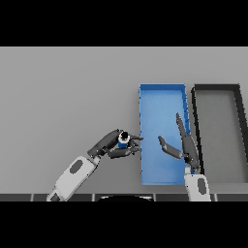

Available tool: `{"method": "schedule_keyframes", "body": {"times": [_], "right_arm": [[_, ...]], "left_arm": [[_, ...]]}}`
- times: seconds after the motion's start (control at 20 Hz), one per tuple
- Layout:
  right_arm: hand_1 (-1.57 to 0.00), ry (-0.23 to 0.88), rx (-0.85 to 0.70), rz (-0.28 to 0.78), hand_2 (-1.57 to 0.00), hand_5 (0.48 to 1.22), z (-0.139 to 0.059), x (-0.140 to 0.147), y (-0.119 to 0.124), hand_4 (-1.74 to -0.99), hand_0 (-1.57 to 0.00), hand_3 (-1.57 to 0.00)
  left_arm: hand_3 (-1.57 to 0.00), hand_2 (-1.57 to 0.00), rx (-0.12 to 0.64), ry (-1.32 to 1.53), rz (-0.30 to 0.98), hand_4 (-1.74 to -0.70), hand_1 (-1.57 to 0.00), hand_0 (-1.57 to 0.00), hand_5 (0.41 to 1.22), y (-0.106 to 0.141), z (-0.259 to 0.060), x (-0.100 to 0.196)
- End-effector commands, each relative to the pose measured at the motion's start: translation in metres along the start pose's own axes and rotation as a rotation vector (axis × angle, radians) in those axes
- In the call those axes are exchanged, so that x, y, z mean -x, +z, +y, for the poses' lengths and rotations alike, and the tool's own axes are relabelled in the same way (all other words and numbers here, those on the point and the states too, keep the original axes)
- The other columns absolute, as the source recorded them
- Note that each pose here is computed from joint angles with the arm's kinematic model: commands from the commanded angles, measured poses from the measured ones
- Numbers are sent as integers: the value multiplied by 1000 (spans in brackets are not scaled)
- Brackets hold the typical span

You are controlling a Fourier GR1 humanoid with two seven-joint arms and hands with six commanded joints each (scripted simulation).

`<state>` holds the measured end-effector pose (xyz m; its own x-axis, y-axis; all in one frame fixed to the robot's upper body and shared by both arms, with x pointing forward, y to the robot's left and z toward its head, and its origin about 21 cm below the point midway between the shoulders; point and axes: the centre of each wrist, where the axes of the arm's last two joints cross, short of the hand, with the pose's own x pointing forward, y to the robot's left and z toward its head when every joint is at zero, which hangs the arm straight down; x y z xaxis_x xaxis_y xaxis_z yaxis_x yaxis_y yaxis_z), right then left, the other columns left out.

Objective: Pick up the blue pipe and place it into the blue bin.

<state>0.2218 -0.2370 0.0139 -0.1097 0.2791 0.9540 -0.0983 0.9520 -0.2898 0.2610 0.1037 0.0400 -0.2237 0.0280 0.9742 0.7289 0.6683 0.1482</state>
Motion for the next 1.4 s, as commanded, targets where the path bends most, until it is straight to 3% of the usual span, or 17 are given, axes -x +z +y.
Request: {"method": "schedule_keyframes", "body": {"times": [0.0, 0.15, 0.4, 0.5, 0.6, 0.8, 1.15, 1.35], "right_arm": [[1, -2, 1, -7, 1, 604, -1, -1, -1, -1136, 1, 1], [1, 3, -7, 0, 1, 605, -2, 5, 0, -1127, 1, 1], [1, -22, -31, 8, 1, 605, -6, 2, 0, -1176, 1, 1], [1, -96, -75, -62, 1, 622, -14, -5, -3, -1196, 1, 1], [1, -215, -182, -139, 1, 589, -26, -22, -8, -1212, 1, 1], [1, -218, -433, -212, 1, 515, -43, -72, -20, -1303, 1, 1], [1, -116, -744, -265, 1, 517, -16, -127, -45, -1311, 1, 1], [1, -62, -854, -279, 1, 529, 8, -142, -62, -1253, 1, 1]], "left_arm": [[-1493, -1563, -1, -6, 14, -1738, -1563, -1561, 1218, -2, -2, -2], [-1496, -1567, 7, -26, 23, -1739, -1567, -1566, 1219, -2, -2, -5], [-1495, -1570, 2, -30, 42, -1740, -1570, -1569, 1219, -1, 1, -2], [-1495, -1570, 5, -35, 57, -1741, -1570, -1570, 1220, 2, -1, 0], [-1497, -1570, 5, -27, 50, -1741, -1570, -1570, 1220, -4, -3, -3], [-1493, -1571, 19, -40, 57, -1741, -1571, -1571, 1221, -1, -2, -2], [-1484, -1571, 20, -59, 48, -1741, -1571, -1571, 1221, 0, 1, -4], [-1488, -1571, 30, -44, 35, -1741, -1571, -1571, 1221, -4, 2, -8]]}}
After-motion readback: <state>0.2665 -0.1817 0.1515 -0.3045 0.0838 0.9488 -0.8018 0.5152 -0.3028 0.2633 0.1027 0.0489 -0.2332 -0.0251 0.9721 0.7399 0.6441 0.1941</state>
